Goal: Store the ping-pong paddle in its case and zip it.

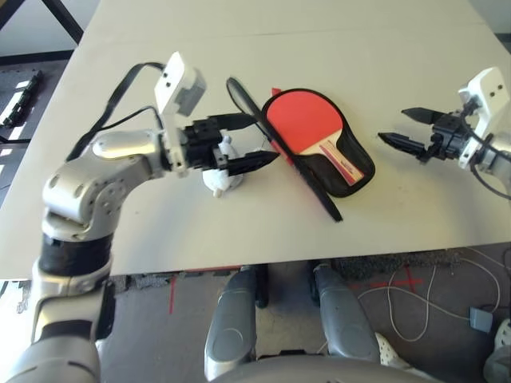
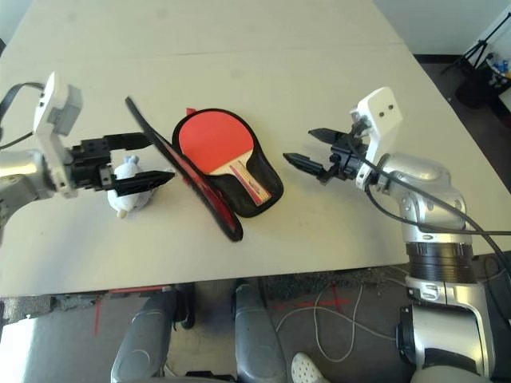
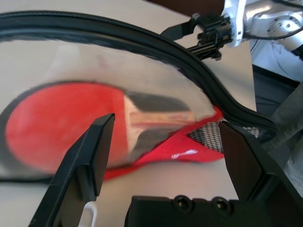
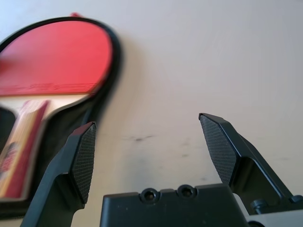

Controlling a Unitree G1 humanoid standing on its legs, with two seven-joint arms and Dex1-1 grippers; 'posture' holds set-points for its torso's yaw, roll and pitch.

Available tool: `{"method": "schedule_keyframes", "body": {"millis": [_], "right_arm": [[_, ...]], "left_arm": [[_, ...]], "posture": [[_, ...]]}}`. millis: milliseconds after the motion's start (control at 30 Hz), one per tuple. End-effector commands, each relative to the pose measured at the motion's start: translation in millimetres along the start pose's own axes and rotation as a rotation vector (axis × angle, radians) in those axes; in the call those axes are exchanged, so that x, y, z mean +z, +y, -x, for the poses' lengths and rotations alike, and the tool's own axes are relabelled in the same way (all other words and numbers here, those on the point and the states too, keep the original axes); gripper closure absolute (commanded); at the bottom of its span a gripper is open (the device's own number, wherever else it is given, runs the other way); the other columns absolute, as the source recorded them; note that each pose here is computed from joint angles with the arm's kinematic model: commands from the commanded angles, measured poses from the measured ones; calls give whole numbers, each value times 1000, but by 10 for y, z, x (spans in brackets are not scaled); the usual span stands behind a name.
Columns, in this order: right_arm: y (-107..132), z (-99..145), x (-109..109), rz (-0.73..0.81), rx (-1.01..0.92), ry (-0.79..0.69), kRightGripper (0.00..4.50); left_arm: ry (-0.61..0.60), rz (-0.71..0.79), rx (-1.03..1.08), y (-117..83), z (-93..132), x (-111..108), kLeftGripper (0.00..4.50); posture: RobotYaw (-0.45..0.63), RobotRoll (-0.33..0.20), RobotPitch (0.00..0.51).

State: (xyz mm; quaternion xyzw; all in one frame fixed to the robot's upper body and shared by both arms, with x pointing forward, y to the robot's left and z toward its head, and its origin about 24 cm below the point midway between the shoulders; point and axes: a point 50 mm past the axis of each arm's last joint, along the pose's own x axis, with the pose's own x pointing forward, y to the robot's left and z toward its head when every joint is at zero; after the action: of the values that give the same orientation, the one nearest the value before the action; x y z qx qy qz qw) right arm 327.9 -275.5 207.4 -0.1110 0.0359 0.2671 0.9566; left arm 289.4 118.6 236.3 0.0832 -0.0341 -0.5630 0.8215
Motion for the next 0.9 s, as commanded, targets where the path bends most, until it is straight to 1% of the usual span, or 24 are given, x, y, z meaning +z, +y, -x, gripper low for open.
{"method": "schedule_keyframes", "body": {"millis": [33,133,200,267,433,533,600,700,767,900], "right_arm": [[-162,-5,-15,-51,-123,-4,33],[-203,-38,-12,-73,-140,-17,33],[-210,-59,-15,-76,-141,-30,33],[-209,-71,-30,-85,-133,-16,33],[-199,-90,-39,-106,-107,-14,33],[-164,-105,-9,-172,-20,-74,33],[-143,-114,-11,-217,31,-39,33],[-70,-134,0,-236,122,48,33],[-21,-151,8,-254,165,93,33],[137,-210,-79,-262,260,229,33]], "left_arm": [[-49,-21,-43,-18,-292,-72,0],[-60,-49,-53,-15,-449,-148,0],[-41,-79,-56,-2,-475,-189,0],[-29,-92,-55,21,-446,-192,0],[55,-144,-26,110,-209,-176,0],[97,-176,-6,148,-51,-151,0],[131,-197,7,160,68,-124,0],[169,-210,5,138,201,-91,0],[189,-218,5,118,257,-80,0],[207,-228,11,79,347,-27,0]], "posture": [[27,0,276],[28,0,278],[24,0,277],[26,0,279],[27,0,280],[28,0,278],[29,0,278],[30,0,277],[33,0,277],[39,0,275]]}}
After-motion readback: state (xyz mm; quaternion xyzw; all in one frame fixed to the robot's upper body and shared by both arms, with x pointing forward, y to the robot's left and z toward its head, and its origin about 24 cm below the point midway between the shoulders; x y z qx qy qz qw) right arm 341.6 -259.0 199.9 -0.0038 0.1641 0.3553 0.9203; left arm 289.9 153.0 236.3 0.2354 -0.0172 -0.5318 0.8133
